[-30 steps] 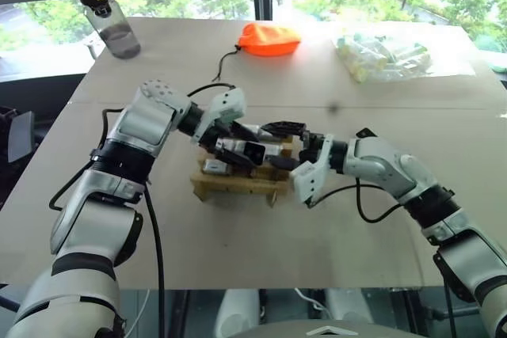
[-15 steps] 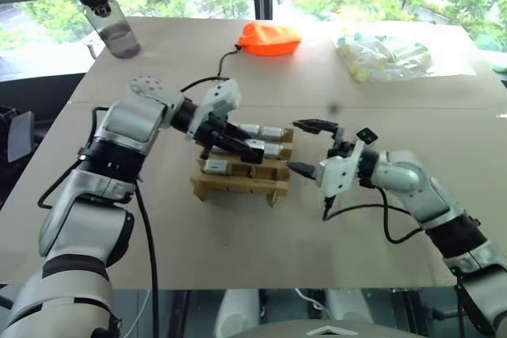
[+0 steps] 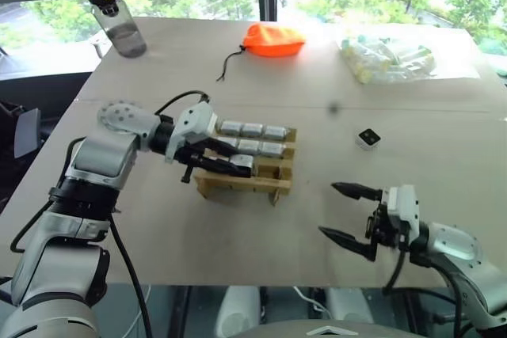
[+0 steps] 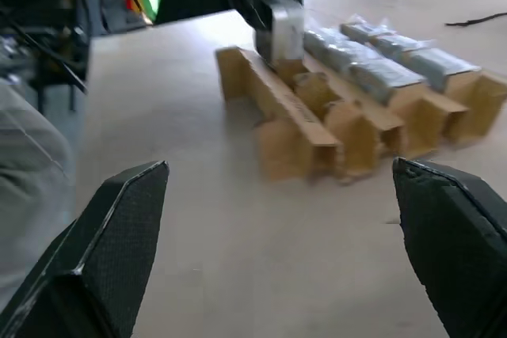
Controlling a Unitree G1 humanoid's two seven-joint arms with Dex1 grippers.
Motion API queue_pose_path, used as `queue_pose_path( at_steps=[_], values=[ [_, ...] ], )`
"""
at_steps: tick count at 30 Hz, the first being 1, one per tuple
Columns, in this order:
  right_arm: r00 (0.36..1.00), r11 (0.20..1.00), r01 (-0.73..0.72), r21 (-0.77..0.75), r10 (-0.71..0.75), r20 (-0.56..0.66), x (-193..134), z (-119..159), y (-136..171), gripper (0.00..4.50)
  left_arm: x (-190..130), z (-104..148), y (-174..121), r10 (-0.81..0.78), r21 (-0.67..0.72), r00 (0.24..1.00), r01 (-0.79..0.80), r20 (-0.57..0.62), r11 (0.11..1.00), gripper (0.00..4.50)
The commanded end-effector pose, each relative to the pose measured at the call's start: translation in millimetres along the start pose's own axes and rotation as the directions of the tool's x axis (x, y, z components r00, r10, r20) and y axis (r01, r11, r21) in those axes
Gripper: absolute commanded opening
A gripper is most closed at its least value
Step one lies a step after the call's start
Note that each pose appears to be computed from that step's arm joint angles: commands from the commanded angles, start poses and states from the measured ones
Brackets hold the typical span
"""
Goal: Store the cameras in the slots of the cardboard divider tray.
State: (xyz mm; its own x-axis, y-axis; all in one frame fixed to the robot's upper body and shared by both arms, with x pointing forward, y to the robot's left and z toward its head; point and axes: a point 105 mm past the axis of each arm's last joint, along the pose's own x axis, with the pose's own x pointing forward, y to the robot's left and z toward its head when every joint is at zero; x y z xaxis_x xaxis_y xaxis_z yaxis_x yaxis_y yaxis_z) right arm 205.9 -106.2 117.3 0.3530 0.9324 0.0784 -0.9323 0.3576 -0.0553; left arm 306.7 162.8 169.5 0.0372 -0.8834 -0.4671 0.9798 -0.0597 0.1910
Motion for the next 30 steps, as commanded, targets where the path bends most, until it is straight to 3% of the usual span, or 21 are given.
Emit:
queue_pose_path(
  at_steps=[1, 12, 16, 23, 30],
  values=[
    [0.999, 1.000, -0.010, -0.019, 0.010, 0.036, -6.2, 11.0, 0.9, 4.50, -6.1, 7.4, 8.2, 0.043, 0.087, 0.998, -0.047, 0.038, 0.995, 0.76],
    [0.999, 0.996, -0.005, -0.093, 0.010, 0.054, -19.1, 9.3, -4.8, 4.50, 4.3, -4.4, 10.4, 0.026, 0.122, 0.997, -0.035, 0.073, 0.992, 0.76],
    [0.999, 0.994, -0.008, -0.110, 0.014, 0.050, -20.1, 8.7, -6.3, 4.50, 4.4, -10.5, 15.7, 0.045, 0.131, 0.999, -0.048, 0.025, 0.990, 0.76],
    [0.998, 0.994, -0.022, -0.110, 0.028, 0.058, -18.4, 12.2, -6.6, 4.50, 13.0, -11.7, 20.1, 0.055, 0.175, 0.997, -0.063, 0.050, 0.982, 0.76],
    [0.998, 0.993, -0.037, -0.111, 0.044, 0.055, -17.2, 16.3, -6.7, 4.50, 15.3, -20.7, 15.5, -0.005, 0.135, 1.000, 0.006, -0.013, 0.991, 0.76]
  ],
)
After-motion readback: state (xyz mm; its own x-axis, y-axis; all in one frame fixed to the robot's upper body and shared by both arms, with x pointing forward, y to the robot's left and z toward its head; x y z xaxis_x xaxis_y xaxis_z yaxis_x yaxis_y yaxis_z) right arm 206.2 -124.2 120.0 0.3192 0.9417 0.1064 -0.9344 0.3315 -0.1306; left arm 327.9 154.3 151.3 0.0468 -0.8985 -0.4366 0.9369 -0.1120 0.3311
